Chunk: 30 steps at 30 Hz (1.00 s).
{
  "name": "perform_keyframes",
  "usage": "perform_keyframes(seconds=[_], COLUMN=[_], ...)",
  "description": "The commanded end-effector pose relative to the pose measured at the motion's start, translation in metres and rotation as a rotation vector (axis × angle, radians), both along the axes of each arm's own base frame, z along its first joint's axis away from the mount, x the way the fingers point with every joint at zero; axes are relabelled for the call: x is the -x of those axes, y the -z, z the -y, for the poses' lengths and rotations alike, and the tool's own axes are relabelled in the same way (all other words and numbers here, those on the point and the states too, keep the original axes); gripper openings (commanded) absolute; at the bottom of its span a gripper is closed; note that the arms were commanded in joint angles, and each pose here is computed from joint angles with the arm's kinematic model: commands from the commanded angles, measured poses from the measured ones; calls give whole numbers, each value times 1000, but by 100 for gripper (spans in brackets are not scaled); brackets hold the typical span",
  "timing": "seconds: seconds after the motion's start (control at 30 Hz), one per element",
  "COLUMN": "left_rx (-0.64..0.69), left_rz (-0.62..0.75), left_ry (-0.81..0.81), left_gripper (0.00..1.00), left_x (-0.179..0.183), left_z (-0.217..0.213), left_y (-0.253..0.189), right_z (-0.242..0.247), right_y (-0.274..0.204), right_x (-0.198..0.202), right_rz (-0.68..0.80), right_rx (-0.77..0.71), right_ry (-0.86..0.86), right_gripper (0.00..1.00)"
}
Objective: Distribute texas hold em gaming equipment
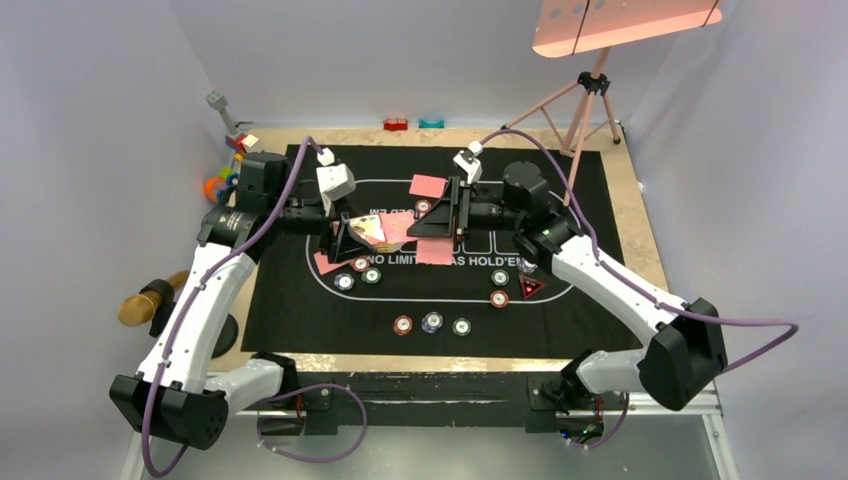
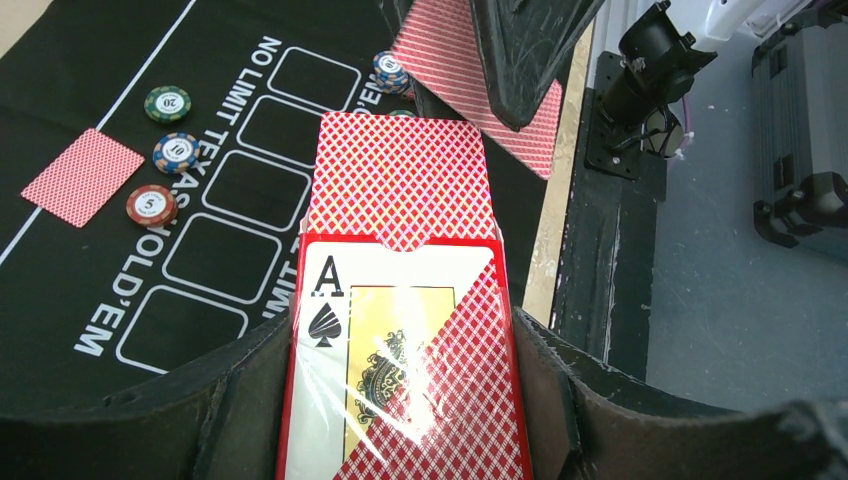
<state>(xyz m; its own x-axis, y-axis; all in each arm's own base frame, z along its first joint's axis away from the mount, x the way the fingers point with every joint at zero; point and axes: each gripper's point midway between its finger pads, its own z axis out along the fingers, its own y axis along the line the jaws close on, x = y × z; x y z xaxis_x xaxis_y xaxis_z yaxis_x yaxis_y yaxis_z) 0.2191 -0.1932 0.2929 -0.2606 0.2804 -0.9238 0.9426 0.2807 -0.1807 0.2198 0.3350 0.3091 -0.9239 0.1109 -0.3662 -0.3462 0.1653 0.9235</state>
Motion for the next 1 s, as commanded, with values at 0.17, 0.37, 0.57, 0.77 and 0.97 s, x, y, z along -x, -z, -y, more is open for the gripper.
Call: perform_keyframes(seconds=[0.17,0.37,0.57,0.77,0.97], left_rx=[62,62,55,56,64], left_rz=[55,52,59,66,61], left_ry=[29,26,16,11,16], left_gripper=[0,0,0,0,0], left_x=[4,4,2,1,1], left_z=[4,4,2,0,1], left_y=[-22,-21,-19,-22,-22], right_z=[15,21,40,46,44], right_y=[0,9,51,62,37], right_x=[3,3,-7,-7,-8], right_rz=[21,10,-12,-28,19], right_rx=[14,46,175,169,118], right_ry=[22,35,92,99,94], right_gripper=[28,4,6,10,14])
